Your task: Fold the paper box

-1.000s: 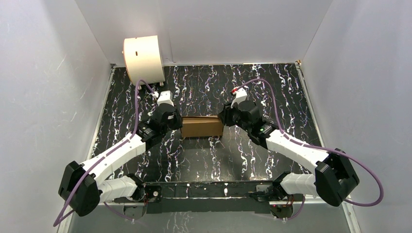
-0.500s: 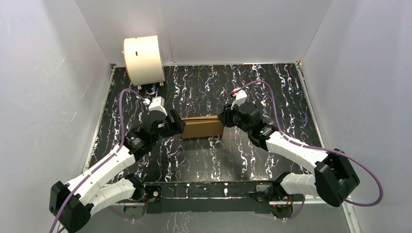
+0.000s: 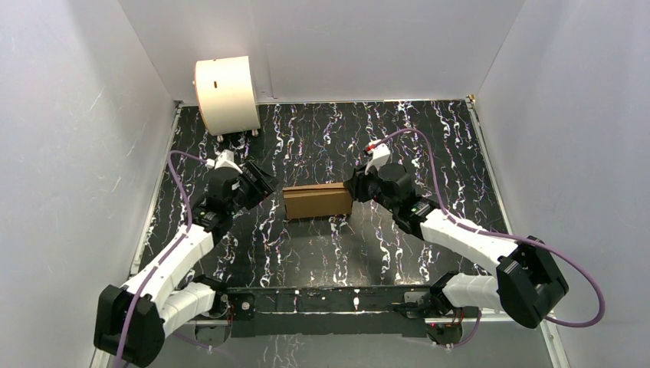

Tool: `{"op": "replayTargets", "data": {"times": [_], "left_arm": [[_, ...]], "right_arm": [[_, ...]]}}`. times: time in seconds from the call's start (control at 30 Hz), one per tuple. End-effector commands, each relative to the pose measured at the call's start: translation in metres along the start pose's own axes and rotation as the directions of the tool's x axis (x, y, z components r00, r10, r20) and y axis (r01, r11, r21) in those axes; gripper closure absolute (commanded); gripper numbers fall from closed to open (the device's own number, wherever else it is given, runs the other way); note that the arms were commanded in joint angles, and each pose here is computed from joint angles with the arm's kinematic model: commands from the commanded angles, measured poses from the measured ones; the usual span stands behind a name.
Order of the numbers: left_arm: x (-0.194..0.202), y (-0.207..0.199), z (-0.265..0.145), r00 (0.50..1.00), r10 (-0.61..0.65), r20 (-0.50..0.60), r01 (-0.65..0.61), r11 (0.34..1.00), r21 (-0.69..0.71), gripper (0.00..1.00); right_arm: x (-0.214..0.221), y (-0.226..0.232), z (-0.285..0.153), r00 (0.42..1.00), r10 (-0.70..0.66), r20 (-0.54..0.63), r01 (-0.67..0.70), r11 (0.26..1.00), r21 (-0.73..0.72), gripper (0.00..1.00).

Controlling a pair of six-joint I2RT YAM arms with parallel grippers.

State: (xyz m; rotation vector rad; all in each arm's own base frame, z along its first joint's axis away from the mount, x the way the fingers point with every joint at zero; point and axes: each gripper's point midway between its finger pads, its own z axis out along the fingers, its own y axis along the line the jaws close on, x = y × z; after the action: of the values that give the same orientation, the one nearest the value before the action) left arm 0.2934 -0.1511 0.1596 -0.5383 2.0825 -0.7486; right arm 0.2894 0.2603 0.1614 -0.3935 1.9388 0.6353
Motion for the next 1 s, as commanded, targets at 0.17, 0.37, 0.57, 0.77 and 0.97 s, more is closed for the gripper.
{"op": "replayTargets", "data": {"times": [0.17, 0.37, 0.57, 0.77, 0.97], "left_arm": [[0.015, -0.028, 0.004, 0.982, -0.112, -0.154, 0.145, 0.965, 0.218, 0.44], [0.031, 0.000, 0.006, 0.972, -0.150, -0.178, 0.184, 0.965, 0.188, 0.56], [0.047, 0.010, 0.004, 0.968, -0.131, -0.216, 0.177, 0.962, 0.207, 0.65], [0.062, 0.031, 0.006, 0.970, -0.104, -0.220, 0.143, 0.975, 0.170, 0.76], [0.077, 0.041, 0.010, 0.961, -0.114, -0.250, 0.160, 0.972, 0.171, 0.84]], "right_arm": [[0.044, -0.013, -0.009, 0.991, -0.029, -0.130, 0.033, 0.999, 0.031, 0.62], [0.046, -0.013, -0.008, 0.991, -0.022, -0.131, 0.026, 0.999, 0.029, 0.62], [0.048, -0.013, -0.006, 0.992, -0.010, -0.124, 0.014, 1.000, 0.028, 0.61], [0.038, -0.009, -0.006, 0.996, 0.001, -0.092, 0.001, 1.000, 0.013, 0.59], [0.023, -0.016, -0.011, 0.995, 0.002, -0.102, -0.004, 1.000, -0.016, 0.54]]}}
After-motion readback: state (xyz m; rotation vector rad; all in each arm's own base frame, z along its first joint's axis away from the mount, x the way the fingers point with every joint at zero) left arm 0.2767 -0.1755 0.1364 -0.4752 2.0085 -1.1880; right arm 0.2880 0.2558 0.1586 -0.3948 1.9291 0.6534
